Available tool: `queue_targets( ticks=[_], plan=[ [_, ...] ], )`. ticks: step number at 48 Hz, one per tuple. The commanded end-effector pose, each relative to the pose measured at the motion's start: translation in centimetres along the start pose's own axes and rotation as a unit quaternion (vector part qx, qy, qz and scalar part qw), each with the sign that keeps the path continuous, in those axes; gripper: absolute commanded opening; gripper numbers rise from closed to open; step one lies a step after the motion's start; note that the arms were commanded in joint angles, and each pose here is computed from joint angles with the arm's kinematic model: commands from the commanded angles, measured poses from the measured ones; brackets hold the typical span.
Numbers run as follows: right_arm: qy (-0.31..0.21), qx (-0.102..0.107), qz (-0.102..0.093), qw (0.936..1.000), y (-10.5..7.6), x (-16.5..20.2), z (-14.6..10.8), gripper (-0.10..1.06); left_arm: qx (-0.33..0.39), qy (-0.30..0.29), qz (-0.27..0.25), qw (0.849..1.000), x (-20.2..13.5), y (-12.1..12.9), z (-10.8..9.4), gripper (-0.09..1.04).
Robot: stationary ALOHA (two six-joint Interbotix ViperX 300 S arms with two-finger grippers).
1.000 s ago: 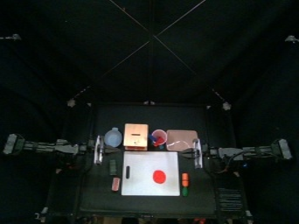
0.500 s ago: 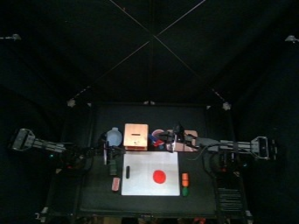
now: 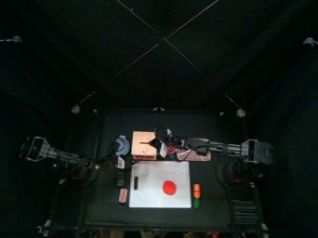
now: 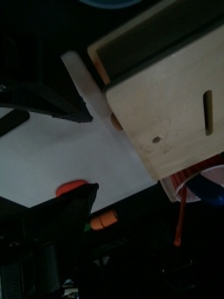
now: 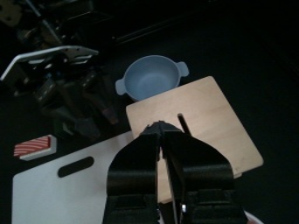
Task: Get the cutter from the drawer then cut the dough then place the extra dough in the bowl
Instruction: Open the drawer
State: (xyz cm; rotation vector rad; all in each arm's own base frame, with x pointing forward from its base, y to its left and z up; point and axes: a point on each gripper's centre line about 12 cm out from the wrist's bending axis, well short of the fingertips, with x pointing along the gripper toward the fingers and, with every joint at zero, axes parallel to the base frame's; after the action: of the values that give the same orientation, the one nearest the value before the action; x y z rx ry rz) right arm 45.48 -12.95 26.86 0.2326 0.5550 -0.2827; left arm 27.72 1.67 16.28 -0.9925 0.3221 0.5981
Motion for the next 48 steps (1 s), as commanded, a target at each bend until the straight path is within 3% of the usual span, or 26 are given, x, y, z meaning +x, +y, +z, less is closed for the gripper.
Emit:
queue_targets(
  ticks=[1,12,23,36,48],
  plan=[
    [0.022,-0.005,-0.004,0.9997,-0.4,0.8,1.6,0.03,-0.011,-0.006,0.007,1.000,1.4,-1.0,0.2,0.92],
    [0.102,-0.037,-0.024,0.9938,-1.1,4.3,0.3,0.03,-0.078,-0.014,0.055,0.995,3.3,0.1,0.1,0.92],
    [0.145,-0.038,-0.028,0.9883,-1.4,5.7,-1.1,0.03,-0.092,-0.025,0.063,0.993,4.6,-0.2,0.8,0.92],
    [0.153,-0.041,-0.027,0.9871,-1.3,5.8,-1.5,0.03,-0.094,-0.019,0.086,0.992,6.2,0.4,0.4,0.90],
    [0.153,-0.040,-0.027,0.9871,-1.3,5.8,-1.6,0.03,-0.113,-0.007,0.104,0.988,6.5,1.1,-0.1,0.73]
  ],
)
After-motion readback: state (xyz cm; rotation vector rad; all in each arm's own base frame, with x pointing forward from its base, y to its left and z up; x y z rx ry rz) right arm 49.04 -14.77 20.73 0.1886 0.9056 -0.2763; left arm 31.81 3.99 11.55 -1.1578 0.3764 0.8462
